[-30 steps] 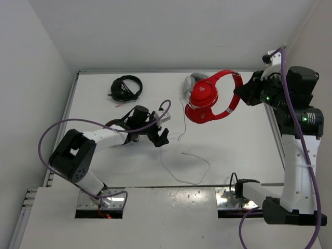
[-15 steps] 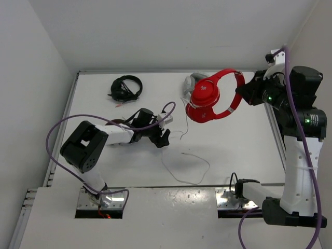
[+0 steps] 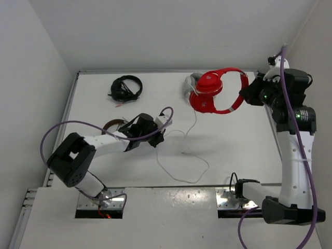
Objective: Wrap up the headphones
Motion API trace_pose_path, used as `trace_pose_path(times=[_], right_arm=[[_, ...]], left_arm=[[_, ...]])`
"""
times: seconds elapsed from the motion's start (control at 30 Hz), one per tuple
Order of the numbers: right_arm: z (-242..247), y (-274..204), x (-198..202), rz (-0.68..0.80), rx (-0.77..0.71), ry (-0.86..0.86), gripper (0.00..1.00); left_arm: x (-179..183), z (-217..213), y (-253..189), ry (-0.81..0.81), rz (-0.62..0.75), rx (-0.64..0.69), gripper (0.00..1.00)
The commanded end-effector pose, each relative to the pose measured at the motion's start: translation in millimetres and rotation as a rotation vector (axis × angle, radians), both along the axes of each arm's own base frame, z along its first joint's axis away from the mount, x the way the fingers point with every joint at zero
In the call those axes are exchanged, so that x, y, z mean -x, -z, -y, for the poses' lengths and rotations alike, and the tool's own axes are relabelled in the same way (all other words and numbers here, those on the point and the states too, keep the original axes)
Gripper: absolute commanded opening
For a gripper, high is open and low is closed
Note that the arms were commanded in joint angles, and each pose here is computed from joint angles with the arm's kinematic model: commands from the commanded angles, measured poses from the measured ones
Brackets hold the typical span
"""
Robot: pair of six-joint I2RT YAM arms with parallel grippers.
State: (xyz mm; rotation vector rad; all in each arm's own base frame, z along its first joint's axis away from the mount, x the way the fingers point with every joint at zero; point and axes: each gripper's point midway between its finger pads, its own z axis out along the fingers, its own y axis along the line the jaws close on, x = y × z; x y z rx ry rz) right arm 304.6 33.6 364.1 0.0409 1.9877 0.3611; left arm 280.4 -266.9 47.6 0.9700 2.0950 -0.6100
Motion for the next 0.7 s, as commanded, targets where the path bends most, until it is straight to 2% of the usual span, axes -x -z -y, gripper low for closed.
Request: trace_pose_path(times=[0.0,0.1,0.13,0.2,0.3,0.4,0.5,0.57,0.63,0.67], right_arm=[[13.3,2.2,-26.7,0.006,-0.140,0.151,0.00],[15.0,15.3,-36.5,-0.044,-0.242,0.160,0.00],[13.0,18.9,-40.4,-0.065,-0.304,0.164,0.00],[2.5,29.6,-50.7,-0.115,-0.374,0.139,0.00],[-20.2,41.8,-60.3,-0.159,-0.431,0.102,0.00],[-40.1,50.5,-65.1,-0.163,-0.412,0.079,0.00],[-47.3,59.7,-70.8,-0.163,-0.350,0.052,0.00],[-42.3,75.9,-76.8,-0.167,-0.252,0.058,0.00],[-43.5,89.7,-74.7,-0.179,-0.192,0.046,0.00],[-40.0,95.6,-74.3,-0.177,-0.146,0.035,0.00]], left_arm=[[-5.8,-2.6,-41.7,-0.077,0.139,0.002,0.00],[4.5,-8.2,-58.5,-0.073,0.222,-0.036,0.00],[10.1,-8.4,-72.6,-0.055,0.288,-0.047,0.00],[16.7,-9.7,-79.1,-0.052,0.332,-0.099,0.00],[21.5,-5.5,-97.1,-0.020,0.374,-0.103,0.00],[28.5,9.7,-122.2,0.034,0.409,-0.078,0.00],[18.9,18.4,-163.8,0.017,0.463,-0.033,0.00],[13.5,27.5,-207.0,0.004,0.525,0.024,0.00],[10.9,29.8,-232.1,0.003,0.561,0.047,0.00],[11.8,33.3,-260.5,0.011,0.601,0.096,0.00]])
